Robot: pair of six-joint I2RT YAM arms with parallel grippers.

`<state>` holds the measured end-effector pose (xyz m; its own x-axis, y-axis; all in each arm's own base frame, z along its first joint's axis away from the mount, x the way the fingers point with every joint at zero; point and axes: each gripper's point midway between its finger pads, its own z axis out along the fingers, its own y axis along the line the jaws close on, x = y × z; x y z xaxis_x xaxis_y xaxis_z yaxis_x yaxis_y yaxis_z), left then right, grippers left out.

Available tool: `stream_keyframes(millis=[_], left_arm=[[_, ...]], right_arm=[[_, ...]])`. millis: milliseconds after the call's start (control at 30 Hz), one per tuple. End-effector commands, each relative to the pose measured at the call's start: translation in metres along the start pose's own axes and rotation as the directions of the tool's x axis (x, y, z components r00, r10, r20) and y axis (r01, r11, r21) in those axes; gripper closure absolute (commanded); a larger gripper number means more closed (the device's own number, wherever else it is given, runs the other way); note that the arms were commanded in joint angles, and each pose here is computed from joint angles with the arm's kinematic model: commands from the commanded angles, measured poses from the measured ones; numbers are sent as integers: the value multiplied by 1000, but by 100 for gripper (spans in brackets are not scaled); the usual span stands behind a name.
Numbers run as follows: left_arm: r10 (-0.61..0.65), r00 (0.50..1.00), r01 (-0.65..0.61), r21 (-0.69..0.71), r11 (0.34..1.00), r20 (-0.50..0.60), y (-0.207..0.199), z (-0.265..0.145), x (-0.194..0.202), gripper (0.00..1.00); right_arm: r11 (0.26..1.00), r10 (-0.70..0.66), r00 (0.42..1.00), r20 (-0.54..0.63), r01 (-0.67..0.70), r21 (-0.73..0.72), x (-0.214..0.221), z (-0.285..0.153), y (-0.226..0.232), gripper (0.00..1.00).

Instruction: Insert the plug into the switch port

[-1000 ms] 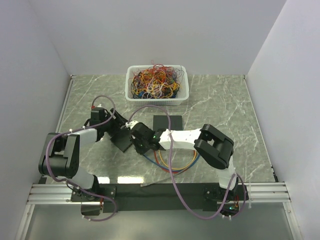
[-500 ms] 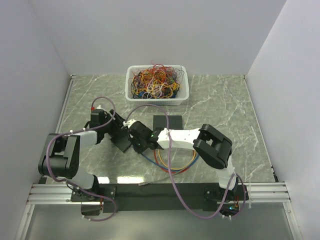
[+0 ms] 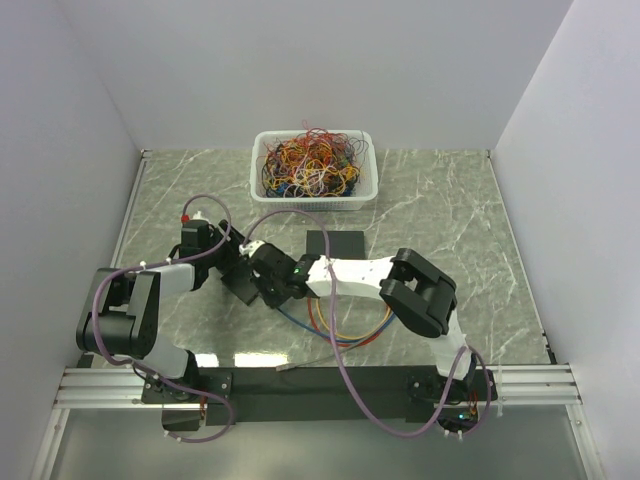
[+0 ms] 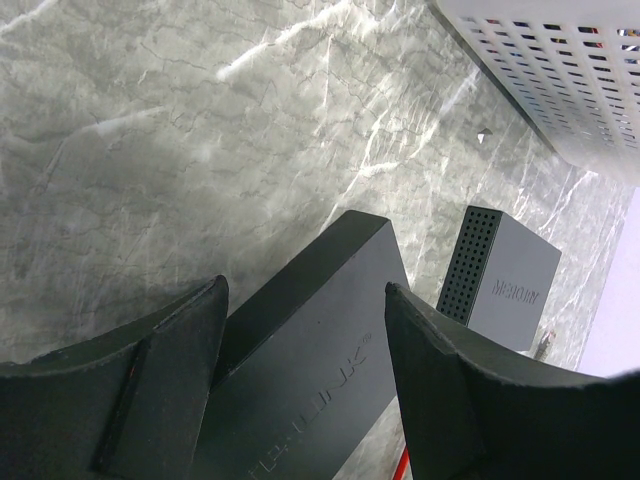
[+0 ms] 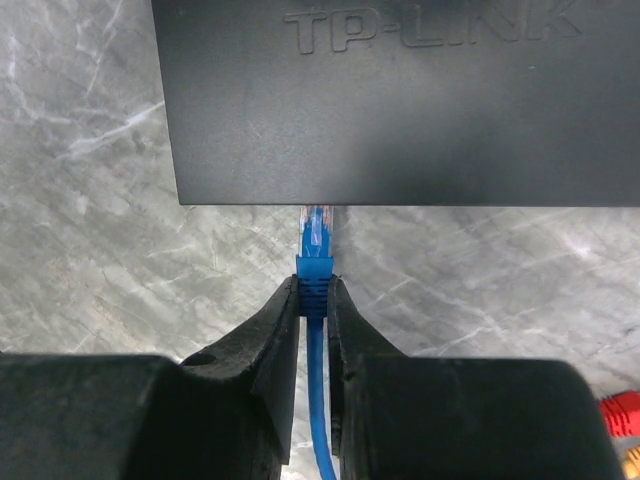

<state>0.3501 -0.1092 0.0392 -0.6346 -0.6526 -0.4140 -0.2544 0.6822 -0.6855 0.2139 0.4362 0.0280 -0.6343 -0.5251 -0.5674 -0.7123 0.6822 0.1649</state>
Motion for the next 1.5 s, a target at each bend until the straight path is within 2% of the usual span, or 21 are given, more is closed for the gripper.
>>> stream_keyframes(millis=[0,167,500,900,1467], left_arm=[[2,997,-10,-115,993,-75,34,-5,28,29],[3,996,-12,-113,994,-85,36,-4,30,29],[8,996,-18,-111,994,-88,36,-4,31,29],[8,996,-18,-114,993,-91,37,-3,32,30],[7,996,-17,-116,993,-90,38,-2,31,30]], right_arm=[[1000,-4,997,75,5,-15,-28,-1,13,100],[1000,1,997,83,0,-7,-33,0,15,100],[993,21,992,126,-36,117,-46,-3,-5,100],[997,-19,984,176,4,82,-60,-11,11,100],[983,-59,972,228,17,181,-70,-13,12,100]])
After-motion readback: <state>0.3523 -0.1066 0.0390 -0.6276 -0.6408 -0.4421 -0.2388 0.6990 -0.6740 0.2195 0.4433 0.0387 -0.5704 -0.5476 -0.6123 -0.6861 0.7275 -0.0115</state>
